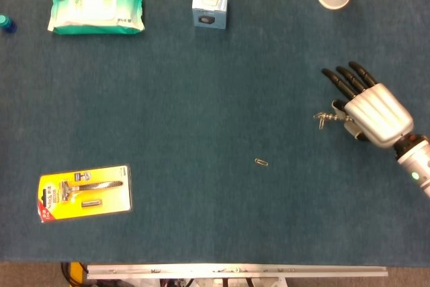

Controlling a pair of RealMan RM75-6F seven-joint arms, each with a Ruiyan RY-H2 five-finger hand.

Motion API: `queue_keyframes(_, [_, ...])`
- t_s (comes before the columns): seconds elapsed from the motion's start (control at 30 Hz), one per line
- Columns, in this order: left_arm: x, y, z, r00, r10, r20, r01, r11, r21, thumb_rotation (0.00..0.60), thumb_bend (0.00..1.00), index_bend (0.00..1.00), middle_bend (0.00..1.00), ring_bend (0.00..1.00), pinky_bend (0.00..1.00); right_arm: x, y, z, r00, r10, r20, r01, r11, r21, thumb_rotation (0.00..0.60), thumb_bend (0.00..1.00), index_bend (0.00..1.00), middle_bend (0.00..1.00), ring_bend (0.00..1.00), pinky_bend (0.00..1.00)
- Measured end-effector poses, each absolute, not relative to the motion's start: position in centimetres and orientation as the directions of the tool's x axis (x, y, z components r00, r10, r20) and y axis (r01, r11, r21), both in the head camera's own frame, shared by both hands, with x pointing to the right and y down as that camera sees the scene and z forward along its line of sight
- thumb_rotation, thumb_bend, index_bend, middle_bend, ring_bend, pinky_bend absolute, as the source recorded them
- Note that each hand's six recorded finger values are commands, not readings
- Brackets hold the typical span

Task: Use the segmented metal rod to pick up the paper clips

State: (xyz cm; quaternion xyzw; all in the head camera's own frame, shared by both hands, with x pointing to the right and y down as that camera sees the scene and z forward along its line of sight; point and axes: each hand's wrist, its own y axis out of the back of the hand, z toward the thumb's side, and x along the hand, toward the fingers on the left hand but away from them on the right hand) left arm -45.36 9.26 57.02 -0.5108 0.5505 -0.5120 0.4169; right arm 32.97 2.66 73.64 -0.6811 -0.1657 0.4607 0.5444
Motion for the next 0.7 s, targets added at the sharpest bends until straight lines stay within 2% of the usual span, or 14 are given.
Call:
queue_keyframes(0.27, [-45.2,9.3,57.0,-0.128,-0.99,0.065,-0.133,-0.048,-0.99,0.6,0.25,0.55,0.46,0.38,0.61,33.6,2.8,73.7,0.497,0.735,-0.462,-0.276,-0.371,-0.887,0.6,0.29,0.61,0.03,0.0,0.01])
queue_keyframes(0.43, [-45.2,9.3,57.2,-0.126,-0.99,0.068,-0.131,-0.052,-0.99,0.6,0.26,0.55,0.46,0.38,0.61,34.0,2.9,73.4,0.487,0.743,-0.459,-0.271,-0.372,-0.888,0.6,0.29,0.53,0.03,0.0,0.01])
queue_keyframes(0.7, [-45.0,9.2,57.4,-0.122,-0.99,0.076,-0.131,-0.06,-0.99,0.6,0.25,0.55,0.46,0.38,0.61,34.9,3.1,72.6,0.473,0.76,-0.447,-0.257,-0.366,-0.894,0.6,0.29,0.47,0.03,0.0,0.01])
